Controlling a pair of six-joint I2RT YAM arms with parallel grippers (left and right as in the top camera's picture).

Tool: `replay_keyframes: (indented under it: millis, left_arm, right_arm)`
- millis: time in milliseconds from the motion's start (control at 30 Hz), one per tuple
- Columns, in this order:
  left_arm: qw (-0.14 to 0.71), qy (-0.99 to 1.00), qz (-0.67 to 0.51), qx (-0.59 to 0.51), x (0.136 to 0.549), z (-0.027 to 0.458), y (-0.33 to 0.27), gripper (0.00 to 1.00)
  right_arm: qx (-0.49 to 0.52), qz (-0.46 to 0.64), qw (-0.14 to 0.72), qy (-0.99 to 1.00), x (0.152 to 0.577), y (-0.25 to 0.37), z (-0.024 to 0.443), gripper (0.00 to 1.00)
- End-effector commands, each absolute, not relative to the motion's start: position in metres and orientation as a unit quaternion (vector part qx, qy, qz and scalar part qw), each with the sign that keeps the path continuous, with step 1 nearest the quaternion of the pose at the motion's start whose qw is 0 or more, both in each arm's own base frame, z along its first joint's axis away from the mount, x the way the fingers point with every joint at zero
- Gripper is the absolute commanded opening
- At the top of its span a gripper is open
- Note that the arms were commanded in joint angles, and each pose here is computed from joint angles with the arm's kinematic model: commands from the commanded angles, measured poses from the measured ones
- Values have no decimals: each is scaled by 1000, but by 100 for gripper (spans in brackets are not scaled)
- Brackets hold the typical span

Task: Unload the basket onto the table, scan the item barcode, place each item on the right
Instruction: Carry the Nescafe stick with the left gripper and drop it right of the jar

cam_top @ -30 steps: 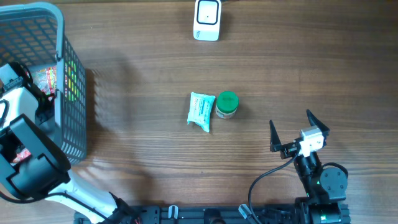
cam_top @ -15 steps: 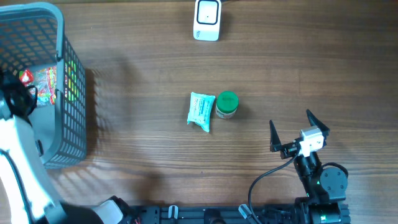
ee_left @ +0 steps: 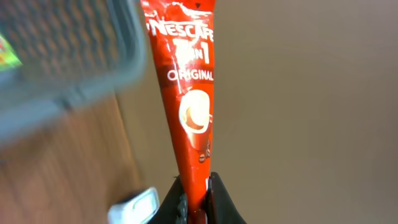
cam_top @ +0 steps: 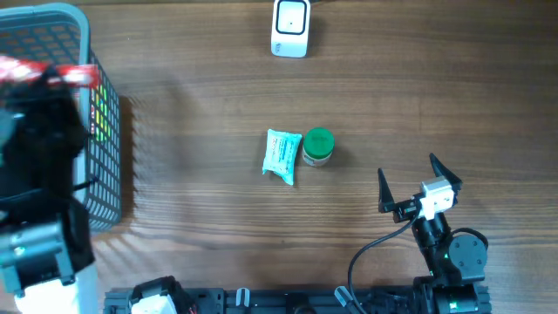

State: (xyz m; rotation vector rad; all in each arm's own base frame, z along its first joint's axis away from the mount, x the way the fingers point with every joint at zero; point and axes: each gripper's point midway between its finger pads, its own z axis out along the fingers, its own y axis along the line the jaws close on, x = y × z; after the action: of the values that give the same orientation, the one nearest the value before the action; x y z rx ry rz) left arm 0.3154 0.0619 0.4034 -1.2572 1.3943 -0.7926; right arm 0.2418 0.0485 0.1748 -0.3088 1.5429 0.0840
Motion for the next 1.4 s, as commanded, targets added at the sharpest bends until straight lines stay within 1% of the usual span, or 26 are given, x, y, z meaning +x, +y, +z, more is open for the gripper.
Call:
replay_keyframes:
  millis: [0, 100, 233, 300, 433, 567, 733, 1000, 1133, 1267, 1367]
  left_arm:
    - [492, 717, -320, -377, 345, 377, -20, 4]
    - [443, 775, -328, -309, 366, 345, -80, 4]
    - [377, 826, -333, -252, 382, 296, -152, 4]
    - [347, 857, -332, -187, 389, 260, -210, 4]
    - [319, 872, -344, -137, 392, 219, -275, 4]
    - [298, 882, -352, -100, 385, 185, -322, 4]
    - [283, 886, -361, -69, 375, 154, -362, 4]
    - [237, 910, -337, -34, 343, 103, -393, 4]
    - [224, 914, -337, -10, 322, 95, -411, 4]
    - [221, 916, -335, -11, 317, 92, -414, 4]
    - [208, 920, -332, -33, 317, 81, -414, 4]
  right_arm:
    - [-138, 29, 708, 692, 242, 47, 176, 100]
    - [-138, 29, 708, 692, 242, 47, 176, 99]
    - [-138, 29, 708, 692, 242, 47, 176, 100]
    - [-138, 29, 708, 692, 242, 47, 176, 100]
    - [-138, 29, 708, 692, 242, 47, 176, 100]
    - [-138, 29, 708, 692, 242, 47, 176, 100]
    - [-138, 29, 708, 692, 242, 47, 176, 100]
    - [-138, 29, 708, 692, 242, 47, 176, 100]
    - [-138, 29, 708, 692, 242, 47, 176, 100]
    - [-138, 29, 708, 692, 242, 47, 176, 100]
    - [-138, 29, 708, 692, 242, 47, 176, 100]
